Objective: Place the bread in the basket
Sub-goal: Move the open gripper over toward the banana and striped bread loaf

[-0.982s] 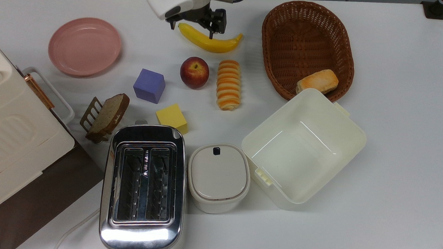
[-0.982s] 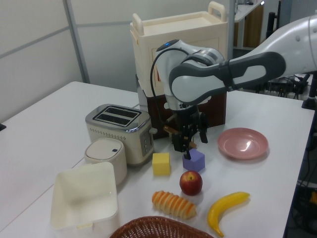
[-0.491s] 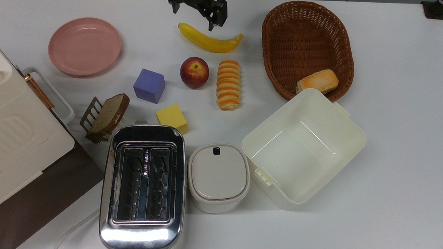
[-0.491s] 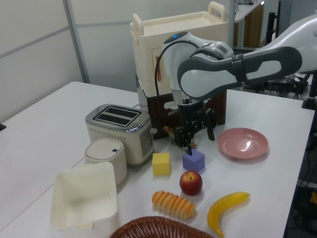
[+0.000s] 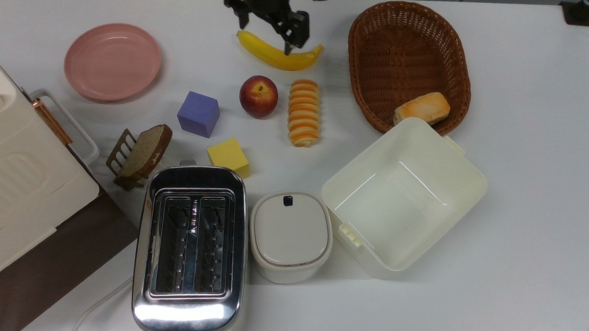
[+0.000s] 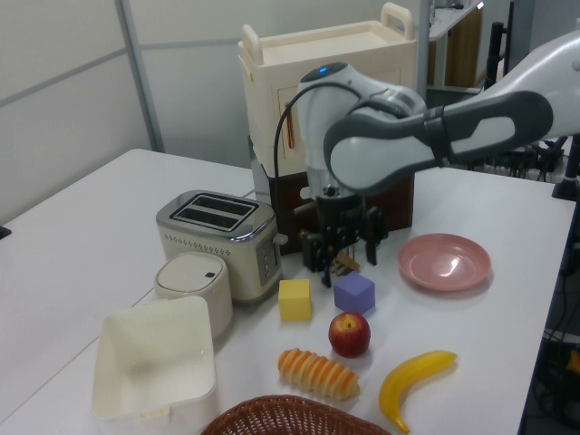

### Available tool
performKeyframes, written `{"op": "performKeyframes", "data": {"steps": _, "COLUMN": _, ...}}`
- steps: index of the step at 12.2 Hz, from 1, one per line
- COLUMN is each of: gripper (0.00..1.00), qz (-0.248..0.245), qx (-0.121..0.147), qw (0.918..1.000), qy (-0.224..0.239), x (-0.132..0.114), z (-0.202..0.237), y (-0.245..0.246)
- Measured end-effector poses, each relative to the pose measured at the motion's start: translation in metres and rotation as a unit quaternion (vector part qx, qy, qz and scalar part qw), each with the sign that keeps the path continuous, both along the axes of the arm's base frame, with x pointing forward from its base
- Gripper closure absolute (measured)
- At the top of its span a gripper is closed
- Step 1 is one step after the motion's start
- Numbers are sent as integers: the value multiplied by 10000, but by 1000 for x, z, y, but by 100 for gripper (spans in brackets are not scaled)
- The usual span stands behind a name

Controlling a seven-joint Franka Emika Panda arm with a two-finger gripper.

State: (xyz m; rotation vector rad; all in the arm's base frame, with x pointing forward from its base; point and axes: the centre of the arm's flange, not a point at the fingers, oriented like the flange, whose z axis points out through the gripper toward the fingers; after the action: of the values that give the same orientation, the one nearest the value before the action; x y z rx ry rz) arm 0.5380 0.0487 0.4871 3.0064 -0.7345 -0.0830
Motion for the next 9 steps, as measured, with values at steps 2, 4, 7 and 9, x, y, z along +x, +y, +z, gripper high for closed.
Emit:
{"op": "performKeyframes", "data": {"steps": 2, "gripper": 0, "qz": 202, "qx": 15, "qw": 9993, "qy": -308, "x": -6, "z": -10, "y": 24}}
{"op": "performKeyframes", "data": {"steps": 4, "gripper": 0, "qz": 393, "qx": 1, "qw": 9982, "qy": -443, "x": -21, "z": -21, "y": 40}}
{"op": "performKeyframes", "data": {"steps": 7, "gripper": 0, "qz": 621, "qx": -34, "qw": 9970, "qy": -470, "x": -36, "z": -26, "y": 52}}
{"op": "performKeyframes", "data": {"steps": 9, "gripper": 0, "qz": 674, "qx": -27, "qw": 9960, "qy": -582, "x": -38, "z": -27, "y": 54}}
